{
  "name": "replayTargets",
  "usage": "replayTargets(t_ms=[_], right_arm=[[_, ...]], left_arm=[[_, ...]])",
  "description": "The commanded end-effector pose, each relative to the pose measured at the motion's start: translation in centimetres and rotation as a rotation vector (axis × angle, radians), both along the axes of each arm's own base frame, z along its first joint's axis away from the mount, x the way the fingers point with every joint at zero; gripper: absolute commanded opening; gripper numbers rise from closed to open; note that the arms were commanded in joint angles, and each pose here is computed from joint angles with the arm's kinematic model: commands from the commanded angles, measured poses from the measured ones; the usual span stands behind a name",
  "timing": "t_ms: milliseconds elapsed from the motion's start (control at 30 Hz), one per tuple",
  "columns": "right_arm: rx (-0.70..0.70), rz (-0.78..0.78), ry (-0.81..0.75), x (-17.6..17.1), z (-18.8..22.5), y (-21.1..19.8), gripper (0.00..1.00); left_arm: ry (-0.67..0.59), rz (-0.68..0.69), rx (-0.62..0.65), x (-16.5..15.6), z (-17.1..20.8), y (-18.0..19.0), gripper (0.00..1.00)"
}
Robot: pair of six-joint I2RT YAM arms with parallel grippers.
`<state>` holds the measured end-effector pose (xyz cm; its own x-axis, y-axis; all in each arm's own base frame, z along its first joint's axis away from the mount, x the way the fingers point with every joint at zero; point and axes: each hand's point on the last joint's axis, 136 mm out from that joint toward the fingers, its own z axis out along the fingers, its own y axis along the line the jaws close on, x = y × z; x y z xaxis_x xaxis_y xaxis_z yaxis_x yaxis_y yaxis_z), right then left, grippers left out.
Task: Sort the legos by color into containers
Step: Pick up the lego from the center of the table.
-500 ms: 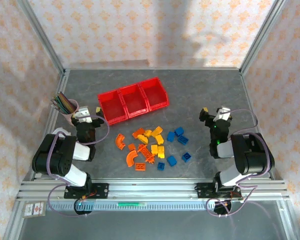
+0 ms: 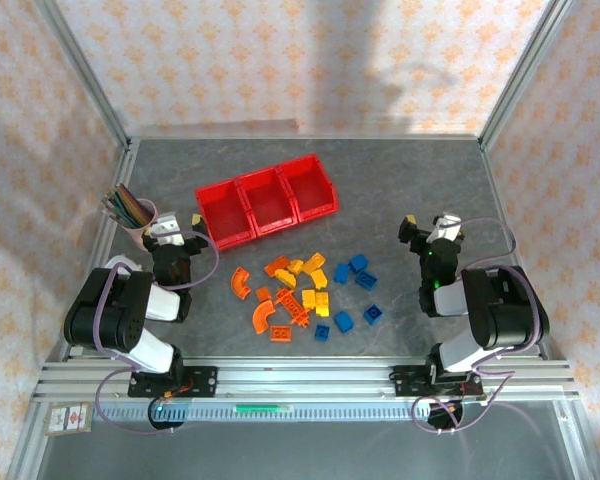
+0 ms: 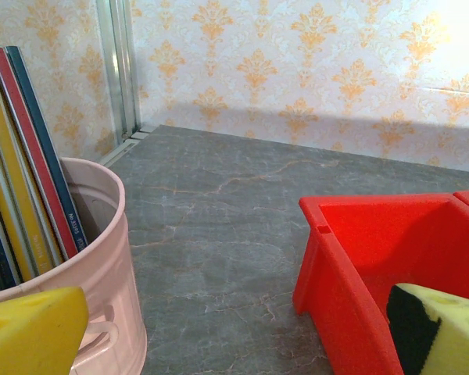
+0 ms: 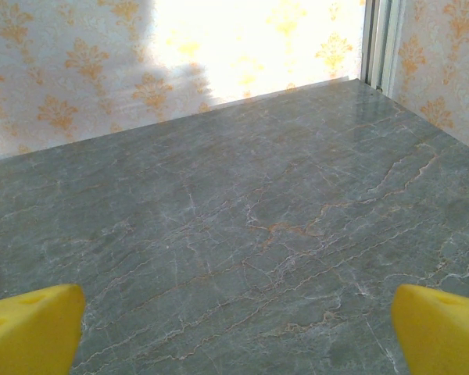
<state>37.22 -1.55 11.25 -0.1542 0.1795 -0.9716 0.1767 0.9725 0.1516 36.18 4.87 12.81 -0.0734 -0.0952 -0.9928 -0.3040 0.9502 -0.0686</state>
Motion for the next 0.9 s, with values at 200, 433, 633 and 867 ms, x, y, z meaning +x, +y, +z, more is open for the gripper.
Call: replayTargets(t_ms=[200, 433, 633, 867], right_arm=[[-0.014, -0.004, -0.038, 0.3, 1.1, -0.2, 1.00], [-0.015, -0.004, -0.037, 0.2, 1.1, -0.3, 1.00], [-0.014, -0.004, -0.041, 0.2, 1.2, -0.2, 1.00], [-0.011, -0.008, -0.056, 0.0, 2.0, -0.3, 1.00]], left_arm=[[-0.024, -0.001, 0.000, 0.4, 0.7, 0.0, 0.99], [-0.023, -0.002, 0.000, 0.4, 0.7, -0.1, 0.99], [-0.026, -0.002, 0.002, 0.4, 0.8, -0.1, 0.99], [-0.044, 0.078, -0.020, -0.2, 1.5, 1.2, 0.99]])
